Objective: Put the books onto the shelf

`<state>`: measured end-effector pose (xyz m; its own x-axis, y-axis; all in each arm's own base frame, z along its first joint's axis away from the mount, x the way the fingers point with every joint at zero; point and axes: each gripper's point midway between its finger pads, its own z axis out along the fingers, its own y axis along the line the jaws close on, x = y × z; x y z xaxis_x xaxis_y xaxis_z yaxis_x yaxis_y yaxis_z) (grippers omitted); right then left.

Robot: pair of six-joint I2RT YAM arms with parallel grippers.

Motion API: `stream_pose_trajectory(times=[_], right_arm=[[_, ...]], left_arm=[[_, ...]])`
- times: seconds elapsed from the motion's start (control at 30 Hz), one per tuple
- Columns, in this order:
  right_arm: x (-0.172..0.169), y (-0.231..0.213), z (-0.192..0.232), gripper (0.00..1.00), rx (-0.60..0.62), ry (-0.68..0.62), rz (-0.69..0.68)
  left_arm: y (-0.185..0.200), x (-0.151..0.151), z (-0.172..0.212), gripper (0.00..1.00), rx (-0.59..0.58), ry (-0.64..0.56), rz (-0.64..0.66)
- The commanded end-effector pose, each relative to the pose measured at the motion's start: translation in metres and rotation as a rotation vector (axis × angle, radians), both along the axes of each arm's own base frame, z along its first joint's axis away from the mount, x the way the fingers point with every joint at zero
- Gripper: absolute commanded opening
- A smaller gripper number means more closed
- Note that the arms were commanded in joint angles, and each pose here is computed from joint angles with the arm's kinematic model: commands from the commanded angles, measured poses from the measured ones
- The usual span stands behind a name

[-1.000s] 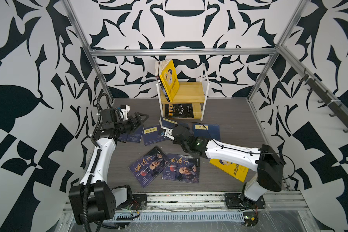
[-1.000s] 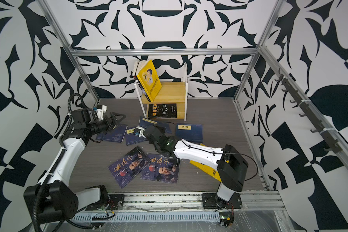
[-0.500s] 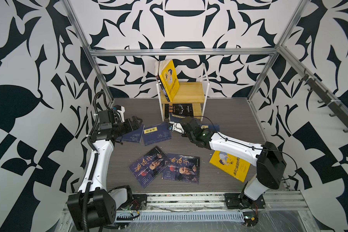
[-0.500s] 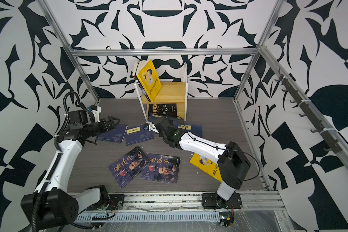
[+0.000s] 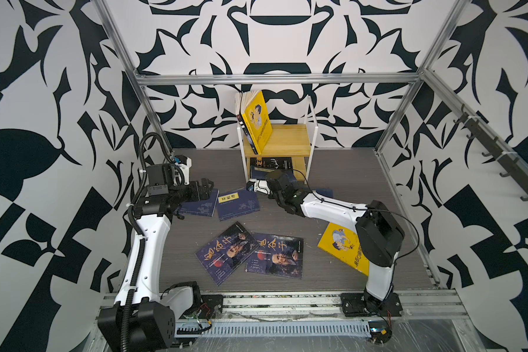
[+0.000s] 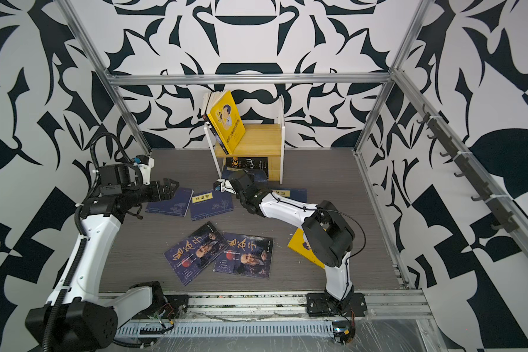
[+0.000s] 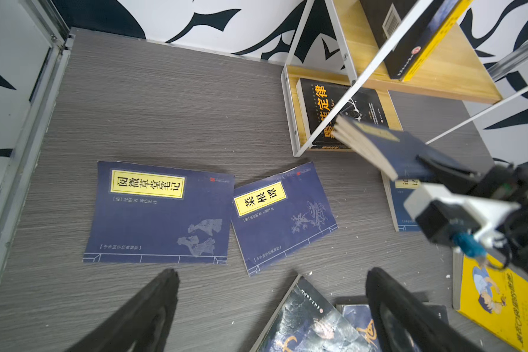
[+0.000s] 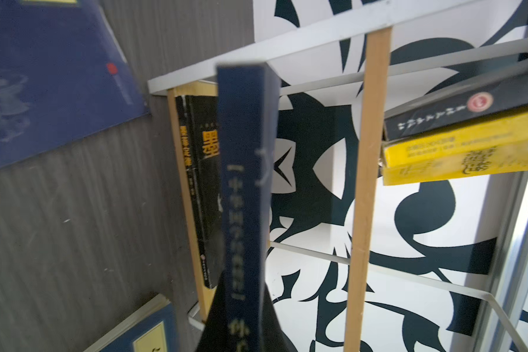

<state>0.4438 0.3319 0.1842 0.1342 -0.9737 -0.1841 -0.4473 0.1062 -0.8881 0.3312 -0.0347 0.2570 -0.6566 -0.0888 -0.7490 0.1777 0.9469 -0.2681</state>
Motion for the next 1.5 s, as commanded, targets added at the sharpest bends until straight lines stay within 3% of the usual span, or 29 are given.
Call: stream_pose_trajectory(times=[0.0, 0.13, 0.43, 0.8, 0.97, 1.07, 1.47], right_arm=[[0.028, 0.007, 0.051, 0.00, 0.077, -0.154, -0.017], [0.043, 0.009, 0.018, 0.00, 0.045, -0.073, -0.005], [0.039, 0.009, -0.066, 0.00, -0.006, 0.246, 0.011], [0.058, 0.004, -0.074, 0.01, -0.022, 0.271, 0.024], [0.060, 0.001, -0.076, 0.25, -0.032, 0.293, 0.028], [0.052, -0.003, -0.078, 0.33, -0.050, 0.329, 0.033], [0.055, -0.007, -0.078, 0.35, -0.032, 0.348, 0.023]], left_arm=[[-0.006, -0.007, -0.004, 1.00, -0.005, 0.019, -0.026], [-0.009, -0.008, -0.006, 0.99, 0.001, 0.019, -0.039], [-0.022, -0.011, -0.011, 0.99, -0.008, 0.014, -0.087], [-0.025, -0.011, -0.003, 0.99, -0.010, 0.010, -0.099], [-0.022, -0.010, -0.009, 1.00, 0.003, 0.012, -0.090], [-0.025, -0.012, -0.005, 1.00, -0.018, 0.014, -0.098], [-0.019, -0.010, -0.007, 1.00, 0.006, 0.009, -0.081]])
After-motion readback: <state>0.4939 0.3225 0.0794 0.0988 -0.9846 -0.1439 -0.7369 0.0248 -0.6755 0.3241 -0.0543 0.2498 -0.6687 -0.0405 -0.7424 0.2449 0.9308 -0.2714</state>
